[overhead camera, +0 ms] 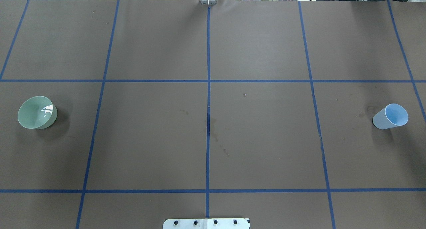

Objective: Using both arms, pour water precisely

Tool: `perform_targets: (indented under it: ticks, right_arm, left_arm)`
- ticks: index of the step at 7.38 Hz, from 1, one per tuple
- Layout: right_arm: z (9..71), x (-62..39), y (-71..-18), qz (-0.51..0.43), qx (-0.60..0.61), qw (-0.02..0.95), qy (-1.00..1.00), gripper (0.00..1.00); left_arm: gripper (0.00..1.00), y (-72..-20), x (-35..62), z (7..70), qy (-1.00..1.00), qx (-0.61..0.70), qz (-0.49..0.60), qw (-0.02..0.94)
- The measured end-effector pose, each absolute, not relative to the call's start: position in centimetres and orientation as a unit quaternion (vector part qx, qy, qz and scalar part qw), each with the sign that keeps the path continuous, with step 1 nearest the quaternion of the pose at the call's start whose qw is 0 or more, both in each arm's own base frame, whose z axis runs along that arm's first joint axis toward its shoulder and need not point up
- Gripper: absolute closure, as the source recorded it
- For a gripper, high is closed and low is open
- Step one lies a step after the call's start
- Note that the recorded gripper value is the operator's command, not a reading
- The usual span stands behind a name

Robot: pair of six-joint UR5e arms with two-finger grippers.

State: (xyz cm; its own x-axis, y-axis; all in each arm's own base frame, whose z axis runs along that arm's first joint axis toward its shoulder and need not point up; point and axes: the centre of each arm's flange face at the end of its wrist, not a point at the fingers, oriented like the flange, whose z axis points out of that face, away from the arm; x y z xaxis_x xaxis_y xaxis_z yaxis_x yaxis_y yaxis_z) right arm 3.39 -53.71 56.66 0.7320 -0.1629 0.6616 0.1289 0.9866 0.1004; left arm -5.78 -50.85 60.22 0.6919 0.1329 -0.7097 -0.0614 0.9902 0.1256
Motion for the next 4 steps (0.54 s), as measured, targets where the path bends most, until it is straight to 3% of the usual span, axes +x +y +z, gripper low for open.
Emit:
perform_targets:
  ticks: [4]
  right_arm:
    - [56.23, 3.65, -53.07, -0.077, 0.029, 0.930, -0.358, 0.00]
  left_arm:
    - [0.00, -50.10, -5.65, 59.22, 0.390, 0.055, 0.057, 0.918]
